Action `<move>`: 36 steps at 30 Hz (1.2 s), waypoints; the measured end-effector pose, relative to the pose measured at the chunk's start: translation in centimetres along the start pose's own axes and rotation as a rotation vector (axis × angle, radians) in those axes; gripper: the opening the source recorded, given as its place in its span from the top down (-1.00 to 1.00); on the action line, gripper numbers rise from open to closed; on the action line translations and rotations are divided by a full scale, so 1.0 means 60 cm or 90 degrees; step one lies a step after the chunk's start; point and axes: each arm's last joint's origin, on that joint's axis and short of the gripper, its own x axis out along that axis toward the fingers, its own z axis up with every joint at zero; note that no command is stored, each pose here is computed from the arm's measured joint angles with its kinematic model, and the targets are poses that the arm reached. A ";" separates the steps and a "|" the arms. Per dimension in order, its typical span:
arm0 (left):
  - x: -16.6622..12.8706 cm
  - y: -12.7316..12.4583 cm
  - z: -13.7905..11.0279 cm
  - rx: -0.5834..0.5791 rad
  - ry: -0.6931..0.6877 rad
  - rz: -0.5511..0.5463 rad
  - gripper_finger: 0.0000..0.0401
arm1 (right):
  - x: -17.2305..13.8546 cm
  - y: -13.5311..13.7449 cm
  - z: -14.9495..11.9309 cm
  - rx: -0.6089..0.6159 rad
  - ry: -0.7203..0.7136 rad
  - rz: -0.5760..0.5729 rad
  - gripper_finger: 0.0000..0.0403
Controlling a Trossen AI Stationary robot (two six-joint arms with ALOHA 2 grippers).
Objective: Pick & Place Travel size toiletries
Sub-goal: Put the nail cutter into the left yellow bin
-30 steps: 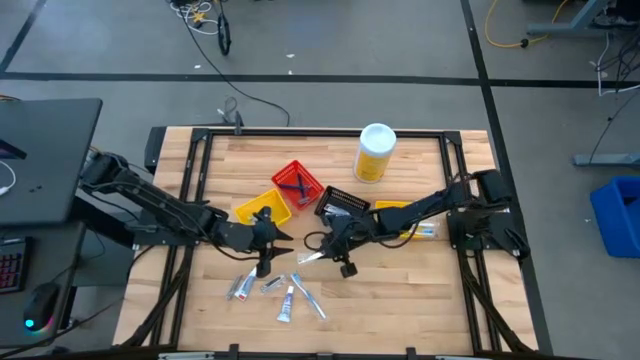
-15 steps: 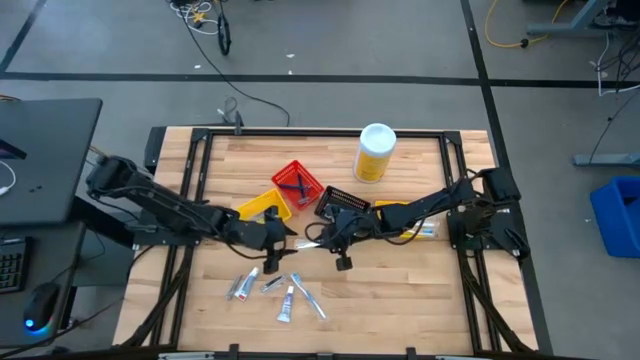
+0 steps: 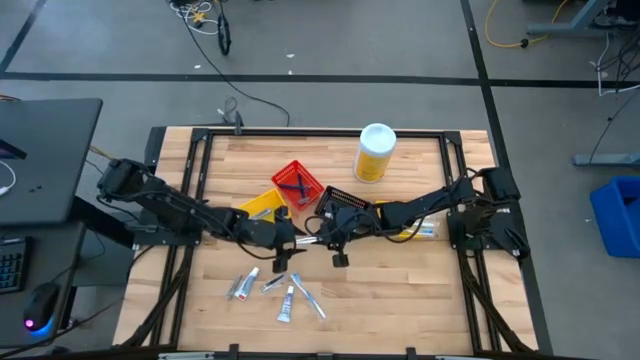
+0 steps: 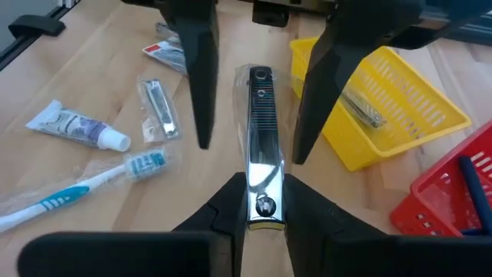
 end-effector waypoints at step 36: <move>-0.149 0.071 -0.022 -0.179 0.174 0.265 0.65 | -0.001 -0.019 -0.017 0.063 0.068 -0.092 -0.24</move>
